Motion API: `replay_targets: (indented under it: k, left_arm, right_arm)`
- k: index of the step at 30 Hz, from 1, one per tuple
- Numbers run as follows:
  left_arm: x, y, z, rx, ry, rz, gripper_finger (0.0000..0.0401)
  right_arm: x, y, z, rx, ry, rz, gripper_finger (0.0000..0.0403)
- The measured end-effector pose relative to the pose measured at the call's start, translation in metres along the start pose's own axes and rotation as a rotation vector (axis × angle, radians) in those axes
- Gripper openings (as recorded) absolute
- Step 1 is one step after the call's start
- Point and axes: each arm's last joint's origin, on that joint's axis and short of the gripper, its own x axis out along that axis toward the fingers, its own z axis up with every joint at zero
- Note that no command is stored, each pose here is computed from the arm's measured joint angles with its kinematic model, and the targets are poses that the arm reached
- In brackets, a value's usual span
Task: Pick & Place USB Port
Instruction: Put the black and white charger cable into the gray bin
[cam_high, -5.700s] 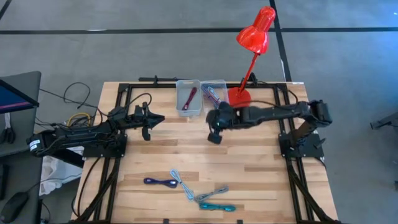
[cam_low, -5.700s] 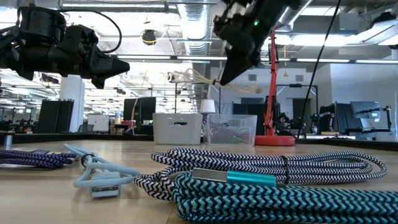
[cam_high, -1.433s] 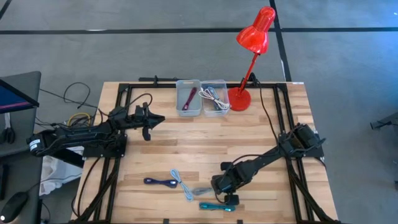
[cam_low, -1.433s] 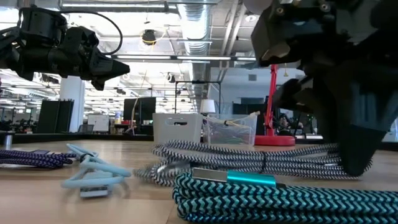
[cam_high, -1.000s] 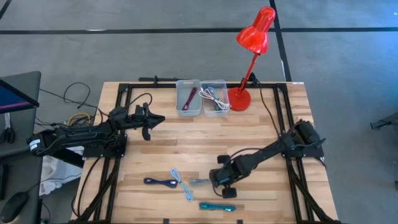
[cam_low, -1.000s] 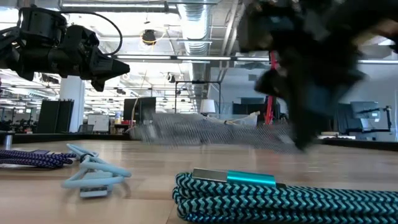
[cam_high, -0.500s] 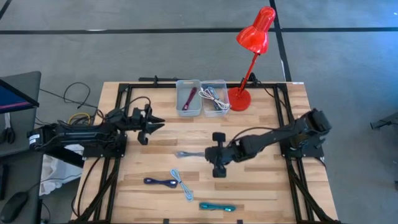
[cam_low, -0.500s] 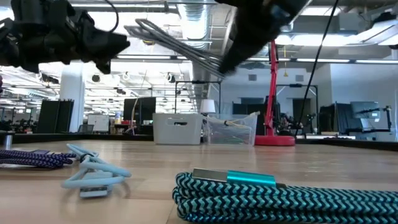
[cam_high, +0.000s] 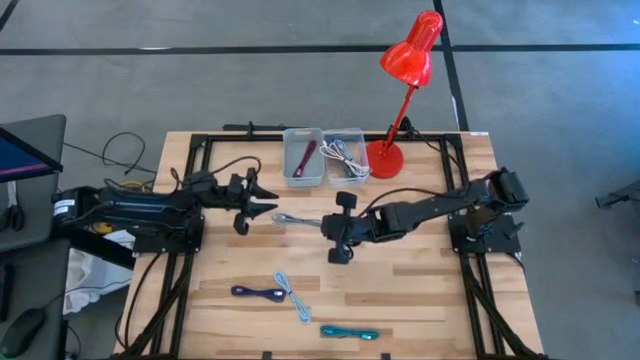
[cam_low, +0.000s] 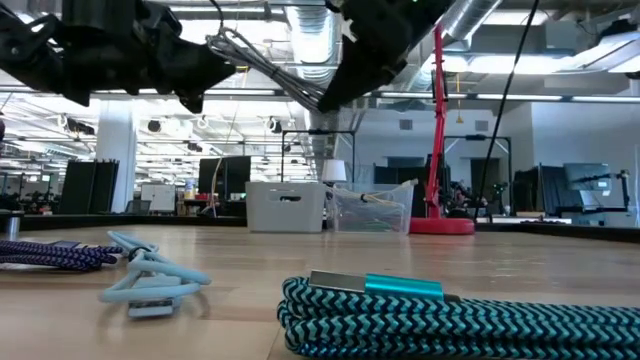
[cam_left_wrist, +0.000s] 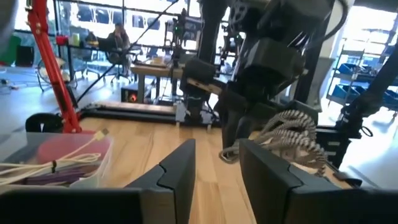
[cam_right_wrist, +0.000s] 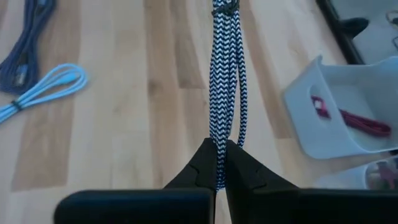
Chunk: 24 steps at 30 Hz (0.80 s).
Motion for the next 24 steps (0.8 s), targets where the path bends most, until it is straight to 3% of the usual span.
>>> replay_targets:
  k: [13,24]
  left_arm:
    - [0.004,-0.001,0.004,-0.008,-0.008,-0.070,0.0122]
    - [0.006,-0.006,0.004,-0.009,-0.007,-0.104,0.0122]
  right_arm:
    - [0.006,-0.023,0.003,0.042,-0.017,-0.171,0.0000]
    - [-0.022,-0.037,0.018,0.052,-0.120,-0.207,0.0000]
